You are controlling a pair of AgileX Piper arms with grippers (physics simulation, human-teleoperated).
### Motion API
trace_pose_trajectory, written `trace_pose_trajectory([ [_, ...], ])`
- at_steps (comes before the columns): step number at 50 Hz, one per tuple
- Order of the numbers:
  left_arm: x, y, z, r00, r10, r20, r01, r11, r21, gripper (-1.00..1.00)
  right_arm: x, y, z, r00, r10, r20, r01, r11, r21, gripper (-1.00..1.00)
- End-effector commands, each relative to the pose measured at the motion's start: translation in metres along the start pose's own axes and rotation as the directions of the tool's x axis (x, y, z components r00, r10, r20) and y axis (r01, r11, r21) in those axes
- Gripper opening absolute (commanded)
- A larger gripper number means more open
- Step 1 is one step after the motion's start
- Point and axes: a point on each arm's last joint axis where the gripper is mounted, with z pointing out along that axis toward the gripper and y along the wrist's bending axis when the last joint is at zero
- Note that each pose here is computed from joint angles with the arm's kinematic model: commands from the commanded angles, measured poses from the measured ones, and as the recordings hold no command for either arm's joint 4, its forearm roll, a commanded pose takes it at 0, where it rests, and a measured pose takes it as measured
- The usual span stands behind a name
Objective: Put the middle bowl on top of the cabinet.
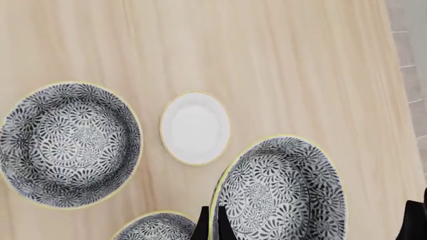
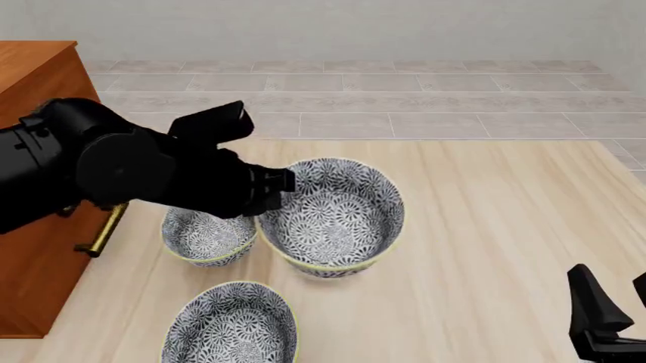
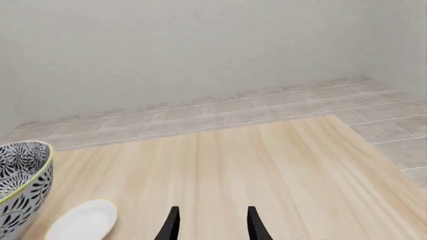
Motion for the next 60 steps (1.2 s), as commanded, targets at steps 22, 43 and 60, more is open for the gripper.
trace_pose_trajectory([
  [22,-0.033,0.02,-0.047,0.988,-0.101,0.119,0.104,0.994,-0.019,-1.0,0.0,0.001,-0.001,1.0,0.005,0.004,-0.005,1.0,-0.018,1.0],
  [43,-0.044,0.032,-0.071,0.976,-0.137,0.172,0.145,0.989,-0.039,-1.0,0.0,0.001,0.0,1.0,-0.001,0.002,0.001,1.0,-0.017,1.0],
  [60,-0.057,0.043,-0.097,0.963,-0.14,0.231,0.159,0.985,-0.066,-1.0,0.0,0.001,0.001,1.0,-0.002,-0.001,0.002,1.0,-0.018,1.0],
])
